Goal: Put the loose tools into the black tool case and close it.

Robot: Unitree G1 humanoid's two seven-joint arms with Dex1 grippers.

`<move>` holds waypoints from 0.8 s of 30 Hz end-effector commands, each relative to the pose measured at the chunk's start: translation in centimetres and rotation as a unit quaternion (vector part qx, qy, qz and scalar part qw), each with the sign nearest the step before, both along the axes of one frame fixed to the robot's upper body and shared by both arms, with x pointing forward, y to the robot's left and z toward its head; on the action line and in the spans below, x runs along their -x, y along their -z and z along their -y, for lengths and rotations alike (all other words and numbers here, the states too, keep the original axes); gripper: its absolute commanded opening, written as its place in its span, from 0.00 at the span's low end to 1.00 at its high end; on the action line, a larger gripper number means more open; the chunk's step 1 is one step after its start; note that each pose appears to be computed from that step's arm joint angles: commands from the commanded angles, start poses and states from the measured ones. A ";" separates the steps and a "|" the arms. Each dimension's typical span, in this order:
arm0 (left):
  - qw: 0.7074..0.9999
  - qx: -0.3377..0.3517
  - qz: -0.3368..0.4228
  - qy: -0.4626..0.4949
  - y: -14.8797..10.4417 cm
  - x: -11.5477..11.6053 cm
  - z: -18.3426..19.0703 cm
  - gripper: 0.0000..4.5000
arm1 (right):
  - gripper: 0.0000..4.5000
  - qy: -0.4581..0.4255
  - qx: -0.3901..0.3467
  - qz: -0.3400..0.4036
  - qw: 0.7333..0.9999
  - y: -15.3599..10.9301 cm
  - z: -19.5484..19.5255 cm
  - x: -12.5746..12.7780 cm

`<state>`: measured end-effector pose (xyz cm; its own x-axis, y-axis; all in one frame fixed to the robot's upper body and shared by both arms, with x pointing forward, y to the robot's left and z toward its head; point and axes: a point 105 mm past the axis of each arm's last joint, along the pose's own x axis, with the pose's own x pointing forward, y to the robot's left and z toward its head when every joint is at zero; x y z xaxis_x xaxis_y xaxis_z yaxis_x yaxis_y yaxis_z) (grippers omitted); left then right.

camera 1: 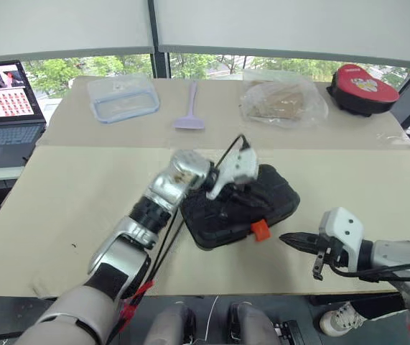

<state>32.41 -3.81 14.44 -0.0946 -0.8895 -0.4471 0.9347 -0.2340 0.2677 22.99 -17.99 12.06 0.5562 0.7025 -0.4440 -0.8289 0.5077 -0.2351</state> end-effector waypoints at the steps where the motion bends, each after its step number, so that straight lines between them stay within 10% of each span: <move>1: 0.988 -0.144 0.059 0.009 5.5 -0.5 -3.1 0.20 | 0.00 -0.003 -0.004 0.021 1.000 -1.0 -0.5 0.3; 13: 0.989 -0.141 0.053 0.013 6.0 -0.2 -3.6 0.20 | 0.00 0.011 -0.061 0.058 0.996 -2.9 -1.9 -0.5; 24: 0.992 -0.110 0.056 0.001 4.8 -0.7 -2.6 0.20 | 0.00 -0.001 -0.011 0.008 1.000 1.4 -2.9 -0.9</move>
